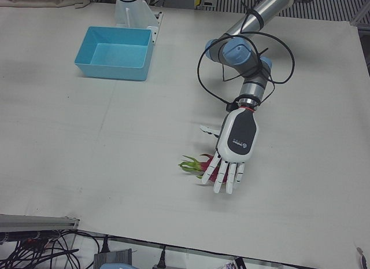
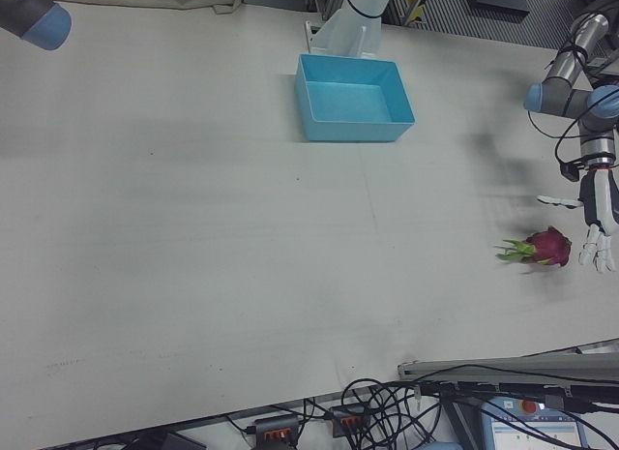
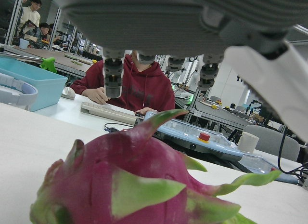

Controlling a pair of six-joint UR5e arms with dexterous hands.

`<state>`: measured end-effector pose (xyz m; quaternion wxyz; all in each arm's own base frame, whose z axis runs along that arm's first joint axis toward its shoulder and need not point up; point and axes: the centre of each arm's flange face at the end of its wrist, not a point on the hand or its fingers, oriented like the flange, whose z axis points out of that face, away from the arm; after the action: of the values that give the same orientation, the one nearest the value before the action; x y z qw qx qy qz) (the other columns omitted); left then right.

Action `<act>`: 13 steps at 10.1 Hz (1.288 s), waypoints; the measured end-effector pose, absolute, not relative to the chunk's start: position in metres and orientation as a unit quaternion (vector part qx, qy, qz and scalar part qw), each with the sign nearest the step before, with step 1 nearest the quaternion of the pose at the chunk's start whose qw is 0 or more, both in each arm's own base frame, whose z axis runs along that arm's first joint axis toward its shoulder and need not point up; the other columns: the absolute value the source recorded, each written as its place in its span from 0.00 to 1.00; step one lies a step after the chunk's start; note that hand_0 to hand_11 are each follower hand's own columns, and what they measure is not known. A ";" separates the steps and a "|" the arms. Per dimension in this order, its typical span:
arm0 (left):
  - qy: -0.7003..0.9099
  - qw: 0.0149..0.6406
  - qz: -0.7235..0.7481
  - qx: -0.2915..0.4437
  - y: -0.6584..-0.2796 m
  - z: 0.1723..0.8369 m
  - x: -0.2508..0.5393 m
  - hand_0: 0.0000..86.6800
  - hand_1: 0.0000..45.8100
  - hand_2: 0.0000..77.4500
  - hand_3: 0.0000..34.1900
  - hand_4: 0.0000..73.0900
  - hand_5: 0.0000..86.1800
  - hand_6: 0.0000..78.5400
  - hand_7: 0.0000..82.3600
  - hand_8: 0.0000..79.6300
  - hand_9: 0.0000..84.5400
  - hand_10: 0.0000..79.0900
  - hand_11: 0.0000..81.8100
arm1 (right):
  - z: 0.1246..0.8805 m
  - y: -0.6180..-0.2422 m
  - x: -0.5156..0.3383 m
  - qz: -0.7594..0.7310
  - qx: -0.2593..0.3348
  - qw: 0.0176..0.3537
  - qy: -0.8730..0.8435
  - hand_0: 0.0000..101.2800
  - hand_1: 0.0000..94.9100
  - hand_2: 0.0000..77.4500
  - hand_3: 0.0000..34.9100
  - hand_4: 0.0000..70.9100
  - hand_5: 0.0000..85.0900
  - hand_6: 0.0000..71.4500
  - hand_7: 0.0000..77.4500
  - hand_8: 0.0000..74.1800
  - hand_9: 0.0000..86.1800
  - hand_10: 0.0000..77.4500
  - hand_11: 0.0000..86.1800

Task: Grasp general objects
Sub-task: 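Bring the open left hand down beside the dragon fruit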

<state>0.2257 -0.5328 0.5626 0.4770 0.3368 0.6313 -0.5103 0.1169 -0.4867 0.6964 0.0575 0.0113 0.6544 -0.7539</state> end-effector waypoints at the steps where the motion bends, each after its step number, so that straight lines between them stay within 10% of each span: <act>1: 0.622 0.480 -0.510 0.349 -0.535 0.557 0.228 0.64 0.00 0.01 0.33 0.09 0.08 0.03 0.07 0.01 0.01 0.18 0.20 | 0.696 -0.487 0.117 -0.754 0.011 0.057 0.654 0.00 0.06 0.02 0.00 0.00 0.87 0.00 0.00 0.00 0.01 0.00 0.01; 4: 0.592 0.486 -0.513 0.389 -0.542 0.544 0.233 0.64 0.00 0.01 0.01 0.09 0.12 0.03 0.07 0.01 0.01 0.19 0.21 | 0.696 -0.487 0.117 -0.754 0.011 0.057 0.654 0.00 0.06 0.02 0.00 0.00 0.87 0.00 0.00 0.00 0.01 0.00 0.01; 13: 0.560 0.527 -0.483 0.419 -0.533 0.567 0.275 0.62 0.00 0.12 0.00 0.09 0.13 0.03 0.09 0.02 0.01 0.19 0.21 | 0.696 -0.487 0.117 -0.754 0.011 0.057 0.654 0.00 0.06 0.02 0.00 0.00 0.87 0.00 0.00 0.00 0.01 0.00 0.01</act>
<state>0.2754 -0.5328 0.5673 0.5271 0.4185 0.5600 -0.4831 0.1169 -0.4867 0.6964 0.0575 0.0113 0.6544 -0.7538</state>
